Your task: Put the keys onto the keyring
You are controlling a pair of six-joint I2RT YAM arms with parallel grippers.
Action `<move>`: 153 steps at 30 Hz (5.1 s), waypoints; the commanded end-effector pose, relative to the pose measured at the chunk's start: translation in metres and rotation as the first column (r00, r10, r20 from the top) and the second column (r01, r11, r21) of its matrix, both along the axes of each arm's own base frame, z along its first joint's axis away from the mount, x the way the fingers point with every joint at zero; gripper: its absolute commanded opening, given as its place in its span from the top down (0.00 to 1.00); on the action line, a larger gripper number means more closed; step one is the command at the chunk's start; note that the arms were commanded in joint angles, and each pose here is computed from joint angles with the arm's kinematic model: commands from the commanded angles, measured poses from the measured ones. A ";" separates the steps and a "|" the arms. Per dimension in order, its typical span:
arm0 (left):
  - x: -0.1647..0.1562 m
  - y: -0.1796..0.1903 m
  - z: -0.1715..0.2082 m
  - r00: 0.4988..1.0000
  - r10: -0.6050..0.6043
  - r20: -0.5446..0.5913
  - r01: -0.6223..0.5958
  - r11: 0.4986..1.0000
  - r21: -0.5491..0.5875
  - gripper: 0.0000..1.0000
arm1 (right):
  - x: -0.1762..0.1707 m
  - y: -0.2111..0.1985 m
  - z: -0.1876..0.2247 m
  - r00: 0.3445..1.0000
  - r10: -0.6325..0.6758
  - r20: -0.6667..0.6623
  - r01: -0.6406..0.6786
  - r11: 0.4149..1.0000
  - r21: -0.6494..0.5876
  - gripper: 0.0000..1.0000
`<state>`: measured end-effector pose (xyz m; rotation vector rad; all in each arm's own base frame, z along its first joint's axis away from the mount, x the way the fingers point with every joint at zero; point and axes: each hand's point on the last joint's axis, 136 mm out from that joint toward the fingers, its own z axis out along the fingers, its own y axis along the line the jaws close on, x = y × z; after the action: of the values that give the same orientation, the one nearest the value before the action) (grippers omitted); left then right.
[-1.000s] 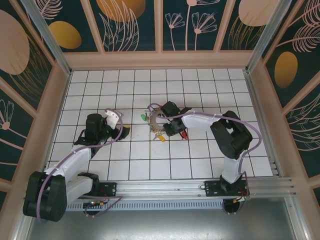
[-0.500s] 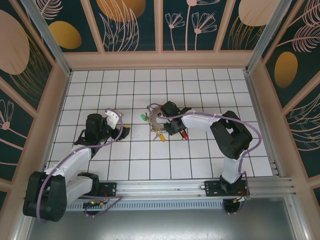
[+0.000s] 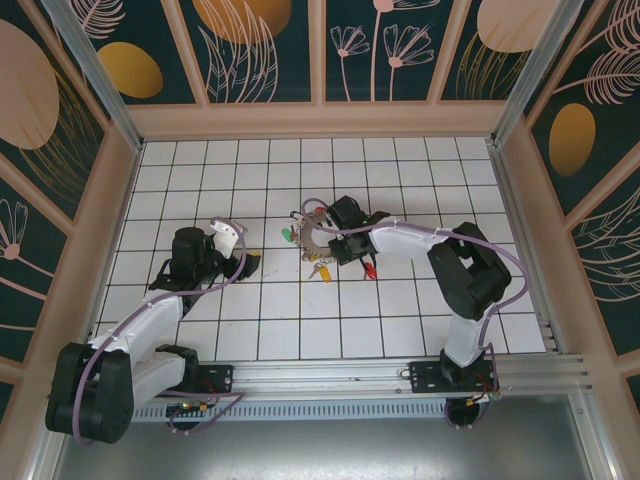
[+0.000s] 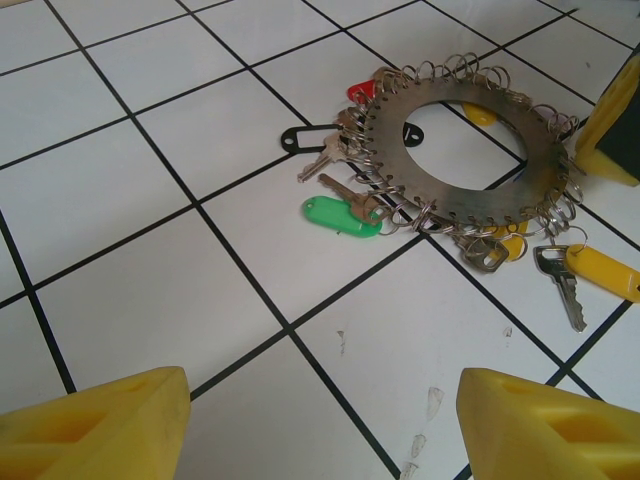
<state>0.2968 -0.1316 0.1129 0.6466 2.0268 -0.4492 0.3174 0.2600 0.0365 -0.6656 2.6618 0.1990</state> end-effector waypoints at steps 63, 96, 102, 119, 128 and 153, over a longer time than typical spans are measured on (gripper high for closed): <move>-0.002 -0.003 -0.004 1.000 -0.029 0.011 0.028 0.999 0.028 0.29 | 0.033 -0.018 0.000 0.987 -0.027 0.159 0.039 0.996 -0.075 0.73; -0.002 -0.002 -0.005 1.000 -0.025 0.012 0.025 0.999 0.037 0.28 | 0.035 -0.006 -0.006 0.995 0.019 0.102 -0.021 1.000 0.013 0.82; -0.002 -0.002 -0.005 1.000 -0.027 0.011 0.026 0.999 0.036 0.28 | 0.034 -0.009 -0.010 0.996 0.007 0.085 -0.009 1.000 0.024 0.82; -0.004 -0.013 0.040 0.989 -0.094 0.111 0.093 0.996 0.011 0.28 | 0.029 0.009 0.048 0.947 0.154 0.281 -0.199 0.970 0.138 1.00; -0.022 -0.044 0.110 0.892 -0.342 0.295 0.353 0.935 0.016 0.29 | 0.012 0.032 0.128 0.802 0.311 0.509 -0.460 0.866 0.195 1.00; -0.065 -0.097 0.118 0.673 -0.637 0.376 0.672 0.739 0.049 0.33 | -0.096 0.077 0.210 0.442 0.607 0.660 -0.896 0.336 0.290 1.00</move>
<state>0.2382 -0.2204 0.2161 1.2736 1.4495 -0.7489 0.2357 0.3277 0.2175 -1.4228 1.5882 0.9420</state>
